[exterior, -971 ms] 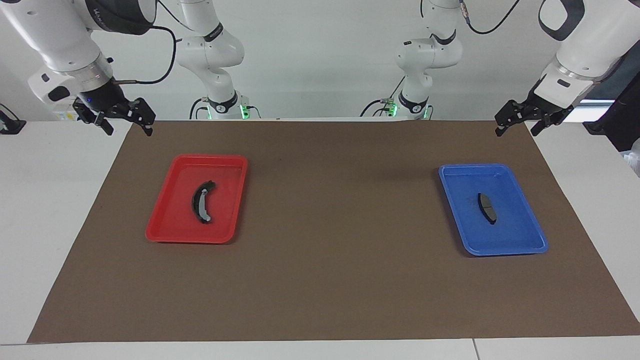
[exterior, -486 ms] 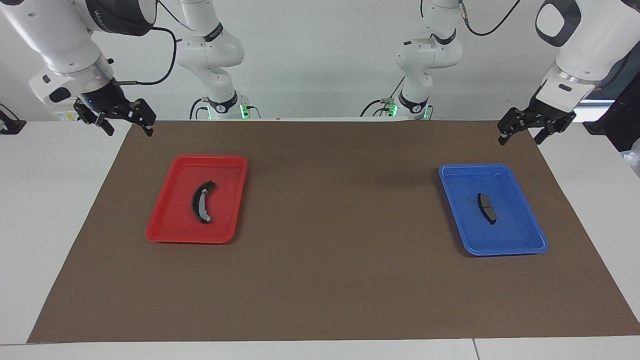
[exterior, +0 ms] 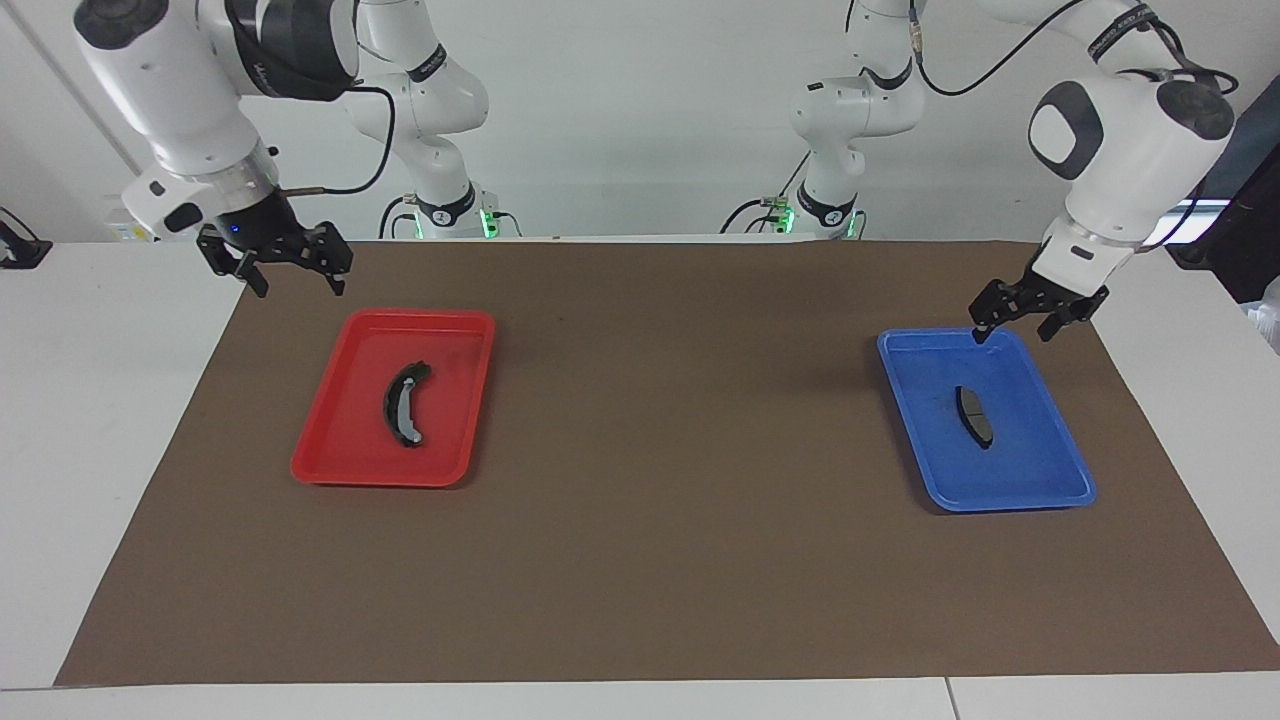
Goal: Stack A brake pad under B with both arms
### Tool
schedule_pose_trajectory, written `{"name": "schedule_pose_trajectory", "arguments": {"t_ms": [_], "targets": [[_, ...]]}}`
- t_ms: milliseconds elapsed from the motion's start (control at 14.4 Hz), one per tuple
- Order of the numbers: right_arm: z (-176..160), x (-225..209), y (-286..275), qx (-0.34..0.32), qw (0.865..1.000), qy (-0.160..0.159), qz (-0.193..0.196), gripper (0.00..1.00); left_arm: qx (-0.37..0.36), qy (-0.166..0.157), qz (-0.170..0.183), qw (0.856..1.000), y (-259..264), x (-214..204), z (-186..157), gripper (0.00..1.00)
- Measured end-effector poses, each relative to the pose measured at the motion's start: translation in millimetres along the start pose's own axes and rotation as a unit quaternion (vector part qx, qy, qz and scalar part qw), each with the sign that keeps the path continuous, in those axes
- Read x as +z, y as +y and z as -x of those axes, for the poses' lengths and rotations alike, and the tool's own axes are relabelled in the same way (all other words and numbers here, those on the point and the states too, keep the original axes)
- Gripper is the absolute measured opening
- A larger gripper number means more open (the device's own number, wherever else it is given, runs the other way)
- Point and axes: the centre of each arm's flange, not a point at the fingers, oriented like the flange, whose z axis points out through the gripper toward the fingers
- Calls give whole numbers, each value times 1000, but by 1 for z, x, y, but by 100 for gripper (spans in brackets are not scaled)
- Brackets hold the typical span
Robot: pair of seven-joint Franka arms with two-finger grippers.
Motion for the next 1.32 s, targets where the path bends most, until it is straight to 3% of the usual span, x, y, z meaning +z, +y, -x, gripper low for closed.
{"name": "schedule_pose_trajectory", "arguments": {"t_ms": [277, 624, 1110, 1318], "targets": [[-6, 105, -41, -5, 1000, 9, 1, 100, -19, -2, -2, 1000, -31, 79, -17, 100], [-2, 219, -43, -2, 1000, 14, 6, 100, -22, 4, -5, 1000, -48, 141, -16, 100], [2, 241, -30, 5, 1000, -3, -11, 96, -27, -4, -4, 1000, -51, 182, 5, 95], [3, 249, -30, -7, 1000, -9, -15, 85, -27, -14, -3, 1000, -53, 193, 15, 91]]}}
